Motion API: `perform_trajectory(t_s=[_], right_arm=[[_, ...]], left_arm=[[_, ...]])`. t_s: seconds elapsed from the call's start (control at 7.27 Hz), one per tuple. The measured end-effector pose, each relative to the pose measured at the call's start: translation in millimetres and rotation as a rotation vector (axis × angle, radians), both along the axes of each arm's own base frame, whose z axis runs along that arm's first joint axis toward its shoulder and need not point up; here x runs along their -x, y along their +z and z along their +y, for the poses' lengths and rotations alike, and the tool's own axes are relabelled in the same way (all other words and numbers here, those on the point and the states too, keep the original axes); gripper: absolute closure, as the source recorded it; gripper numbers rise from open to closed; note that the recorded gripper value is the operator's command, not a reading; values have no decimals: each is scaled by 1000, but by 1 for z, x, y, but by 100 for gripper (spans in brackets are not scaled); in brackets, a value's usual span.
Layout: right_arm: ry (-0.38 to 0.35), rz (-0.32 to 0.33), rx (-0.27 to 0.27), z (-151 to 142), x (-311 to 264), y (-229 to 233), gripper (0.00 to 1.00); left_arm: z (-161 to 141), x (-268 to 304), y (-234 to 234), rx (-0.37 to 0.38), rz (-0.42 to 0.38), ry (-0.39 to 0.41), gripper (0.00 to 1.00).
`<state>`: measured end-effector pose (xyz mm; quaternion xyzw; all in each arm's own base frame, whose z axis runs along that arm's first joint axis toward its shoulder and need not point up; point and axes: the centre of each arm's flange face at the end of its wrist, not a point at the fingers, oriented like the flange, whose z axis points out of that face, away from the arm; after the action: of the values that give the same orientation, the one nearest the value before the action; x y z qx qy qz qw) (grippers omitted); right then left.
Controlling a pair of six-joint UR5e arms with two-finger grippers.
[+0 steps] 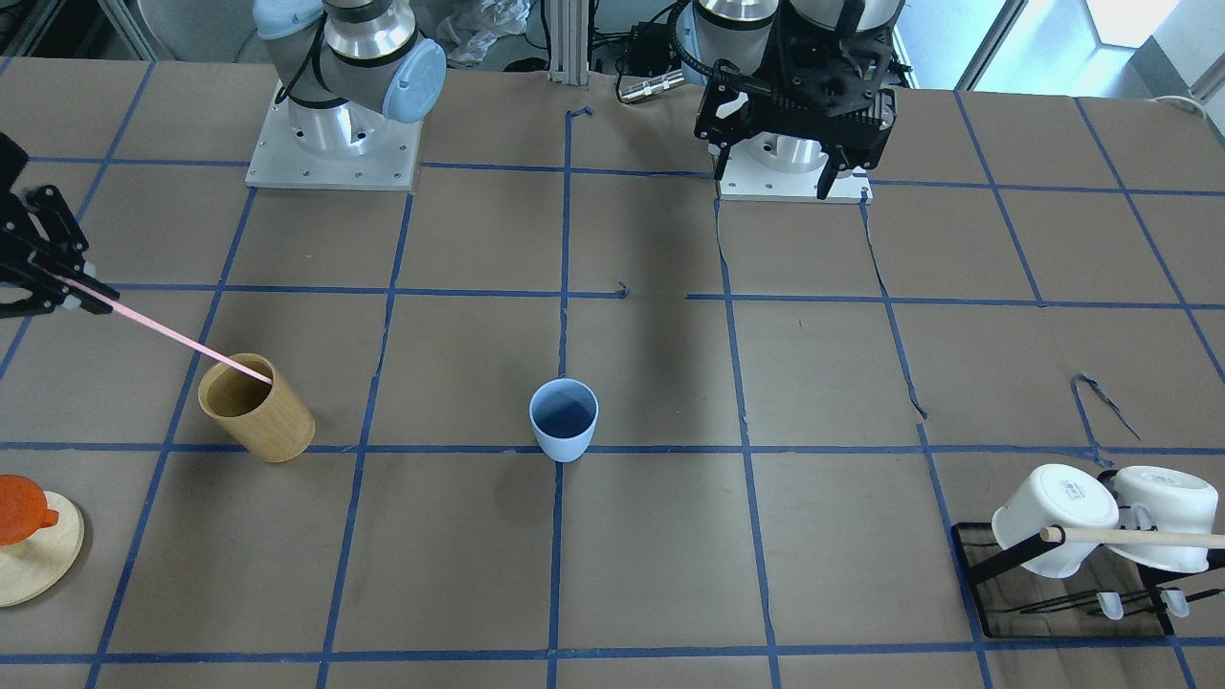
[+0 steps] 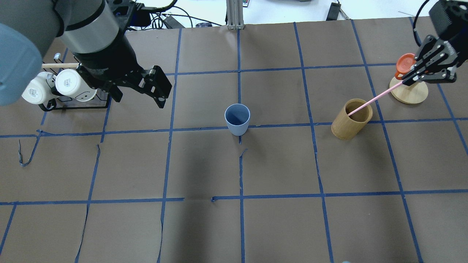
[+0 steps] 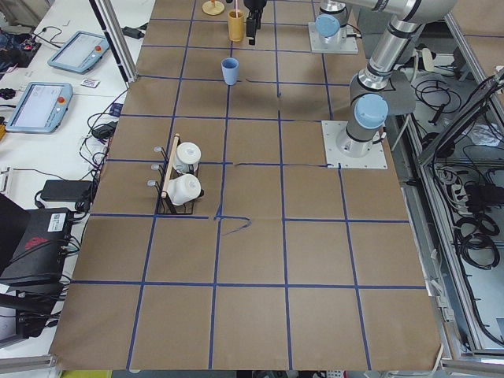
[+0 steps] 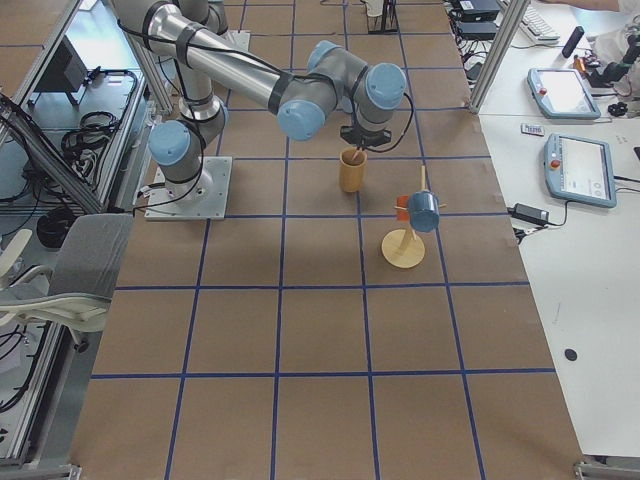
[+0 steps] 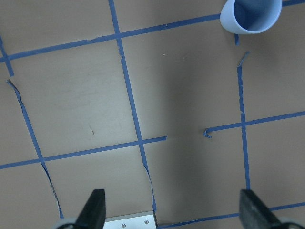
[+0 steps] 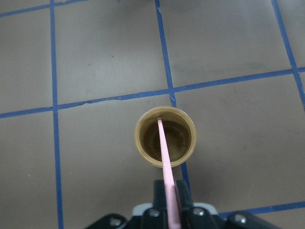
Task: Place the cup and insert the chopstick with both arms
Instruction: 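Raise the left gripper while the right lifts the chopstick from the bamboo cup, then carry the pink chopstick over the blue cup and lower it inside with the right gripper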
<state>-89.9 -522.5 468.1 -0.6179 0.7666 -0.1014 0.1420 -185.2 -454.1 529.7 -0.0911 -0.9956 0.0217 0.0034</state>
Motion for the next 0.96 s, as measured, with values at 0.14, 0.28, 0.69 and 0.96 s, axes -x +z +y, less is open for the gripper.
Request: perform_trajectory(t_s=[0.14,0.28,0.69,0.96], right_arm=[[-85,25,-20,8,-15,36,100],[-163,47,-39,8,-45,61,100],[-381,180,-34,0,-190,90,100],[-568,240,-16,-11,-282,69,100]], left_arm=[[-14,-6,3,67,6,23,0],[-23,-11,5,108,12,74,0],[-27,-21,6,112,19,222,0],[-19,-24,9,73,15,248,0]])
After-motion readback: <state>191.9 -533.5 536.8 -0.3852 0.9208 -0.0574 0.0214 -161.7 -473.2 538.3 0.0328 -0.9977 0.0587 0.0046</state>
